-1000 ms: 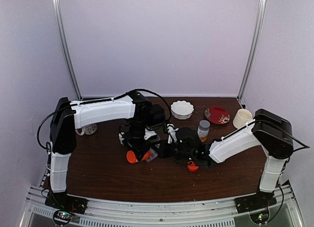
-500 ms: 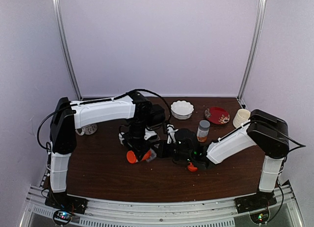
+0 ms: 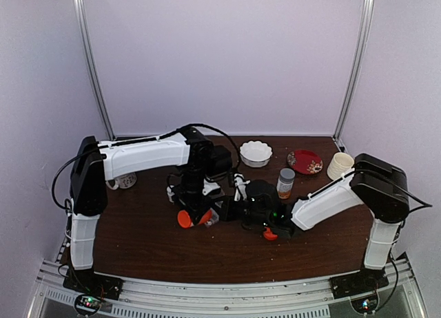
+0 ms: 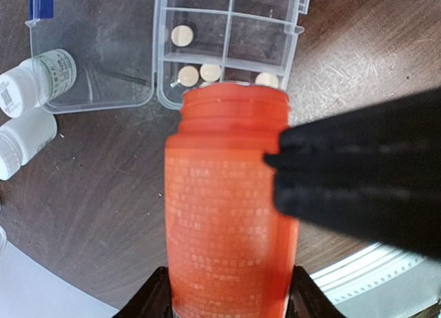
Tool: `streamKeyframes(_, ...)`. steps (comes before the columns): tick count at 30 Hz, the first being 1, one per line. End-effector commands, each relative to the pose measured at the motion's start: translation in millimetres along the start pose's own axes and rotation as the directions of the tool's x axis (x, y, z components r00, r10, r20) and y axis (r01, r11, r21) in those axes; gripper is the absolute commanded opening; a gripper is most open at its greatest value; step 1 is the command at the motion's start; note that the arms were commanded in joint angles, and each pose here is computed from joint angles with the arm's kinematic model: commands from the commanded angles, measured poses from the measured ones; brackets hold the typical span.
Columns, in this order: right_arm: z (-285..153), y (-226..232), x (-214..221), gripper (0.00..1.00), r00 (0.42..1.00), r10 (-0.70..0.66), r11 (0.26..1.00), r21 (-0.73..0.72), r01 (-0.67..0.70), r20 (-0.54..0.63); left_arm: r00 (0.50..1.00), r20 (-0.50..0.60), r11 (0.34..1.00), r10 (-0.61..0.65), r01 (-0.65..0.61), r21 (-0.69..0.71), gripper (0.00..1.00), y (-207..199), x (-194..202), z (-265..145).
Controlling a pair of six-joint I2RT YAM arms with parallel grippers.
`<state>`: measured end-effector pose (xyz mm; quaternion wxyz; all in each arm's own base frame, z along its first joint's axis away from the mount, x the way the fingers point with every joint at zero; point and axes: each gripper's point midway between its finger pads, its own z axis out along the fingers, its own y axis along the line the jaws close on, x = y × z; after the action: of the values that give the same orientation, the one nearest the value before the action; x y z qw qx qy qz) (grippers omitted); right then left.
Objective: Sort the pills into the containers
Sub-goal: Pour the pill into the compartment of the pill container.
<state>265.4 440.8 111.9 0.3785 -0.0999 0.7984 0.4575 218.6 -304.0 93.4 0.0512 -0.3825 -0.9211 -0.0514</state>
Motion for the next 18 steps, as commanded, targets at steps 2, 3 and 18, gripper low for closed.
streamKeyframes(2,3,8,-5,0.00,1.000,0.011,1.000,-0.030,-0.010,0.021,0.999,0.047,1.000,0.006,-0.006,-0.003,0.00,3,-6,-15)
streamKeyframes(3,8,9,2,0.00,1.000,0.019,0.999,-0.042,-0.019,0.003,0.999,0.048,1.000,0.005,-0.005,-0.004,0.00,3,-6,-15)
streamKeyframes(18,-7,12,-17,0.00,0.999,-0.015,1.000,-0.010,0.015,0.044,0.999,0.048,1.000,0.006,-0.006,-0.003,0.00,3,-6,-14)
